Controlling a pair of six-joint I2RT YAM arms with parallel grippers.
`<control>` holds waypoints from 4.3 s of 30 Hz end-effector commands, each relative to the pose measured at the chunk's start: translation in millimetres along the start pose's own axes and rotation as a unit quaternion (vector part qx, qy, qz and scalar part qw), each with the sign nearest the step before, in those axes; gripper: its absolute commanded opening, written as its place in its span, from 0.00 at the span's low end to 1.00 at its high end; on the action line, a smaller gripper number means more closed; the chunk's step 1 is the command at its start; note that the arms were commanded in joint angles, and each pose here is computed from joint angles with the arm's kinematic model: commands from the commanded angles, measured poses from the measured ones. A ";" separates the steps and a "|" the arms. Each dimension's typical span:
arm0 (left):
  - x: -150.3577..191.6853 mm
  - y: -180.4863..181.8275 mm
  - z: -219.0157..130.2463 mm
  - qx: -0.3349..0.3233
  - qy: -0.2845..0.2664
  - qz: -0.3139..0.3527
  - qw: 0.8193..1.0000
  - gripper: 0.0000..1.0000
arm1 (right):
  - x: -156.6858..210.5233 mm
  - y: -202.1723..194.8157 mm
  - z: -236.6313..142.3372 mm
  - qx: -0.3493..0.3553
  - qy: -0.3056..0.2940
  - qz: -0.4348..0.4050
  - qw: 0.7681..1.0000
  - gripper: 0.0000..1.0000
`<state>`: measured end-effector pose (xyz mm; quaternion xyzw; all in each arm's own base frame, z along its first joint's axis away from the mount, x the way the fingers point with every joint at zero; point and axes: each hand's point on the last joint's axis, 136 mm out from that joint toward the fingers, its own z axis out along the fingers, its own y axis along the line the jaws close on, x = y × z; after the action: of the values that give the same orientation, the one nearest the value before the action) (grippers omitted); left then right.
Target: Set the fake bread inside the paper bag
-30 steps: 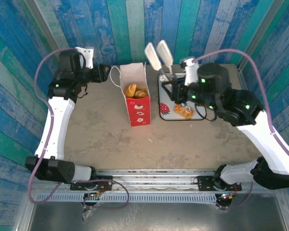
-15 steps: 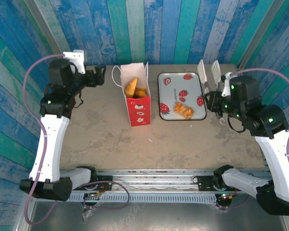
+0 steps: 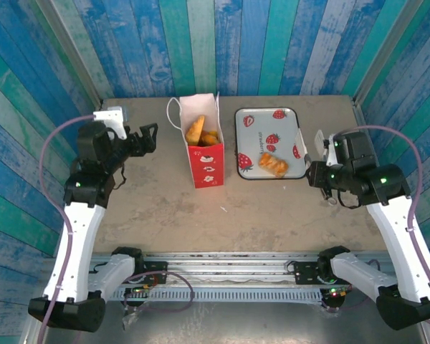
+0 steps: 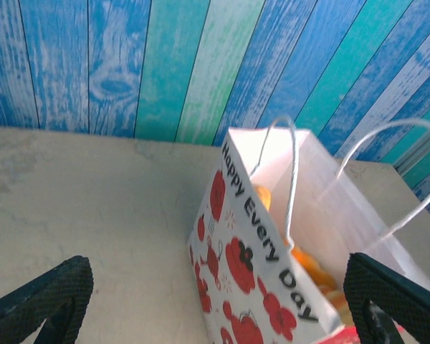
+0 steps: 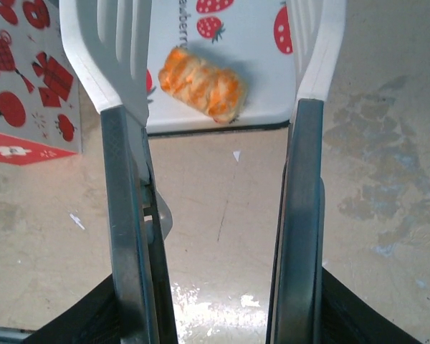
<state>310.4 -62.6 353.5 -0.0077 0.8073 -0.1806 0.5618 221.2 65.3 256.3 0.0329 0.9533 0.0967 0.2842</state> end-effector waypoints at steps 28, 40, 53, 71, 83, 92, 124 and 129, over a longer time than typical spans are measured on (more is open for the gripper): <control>65.4 10.3 -6.4 0.008 0.031 -0.051 0.998 0.94 | 18.5 -9.8 104.0 -0.027 0.155 -0.017 0.987 0.61; 65.6 11.5 -3.3 0.005 0.036 -0.048 0.998 0.94 | 21.7 -4.5 118.2 -0.081 0.185 -0.008 0.979 0.61; 63.0 10.6 -3.0 0.006 0.035 -0.047 0.998 0.94 | 36.6 -20.5 134.0 -0.073 0.212 0.028 0.974 0.57; 65.8 12.5 0.3 0.003 0.042 -0.043 0.998 0.94 | 44.9 -10.4 156.3 -0.126 0.229 0.070 0.963 0.55; 65.2 13.0 0.6 0.002 0.040 -0.042 0.998 0.94 | 49.2 -5.7 157.7 -0.140 0.228 0.091 0.959 0.23; 59.6 12.3 -1.6 0.001 0.030 -0.048 0.998 0.94 | 33.7 1.1 140.2 -0.151 0.182 0.108 0.966 0.02; -19.8 -63.5 58.1 0.201 0.076 -0.076 0.974 0.59 | -101.0 191.7 -106.4 -0.440 -0.144 0.066 0.884 0.01; -14.3 -54.4 68.1 0.181 0.078 -0.075 0.977 0.30 | -86.7 255.0 -106.0 -0.482 -0.116 0.029 0.868 0.01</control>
<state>360.2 -130.2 354.0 0.0407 0.8077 -0.3680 0.4589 234.9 264.0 409.6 -0.0603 0.7846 0.5160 0.3384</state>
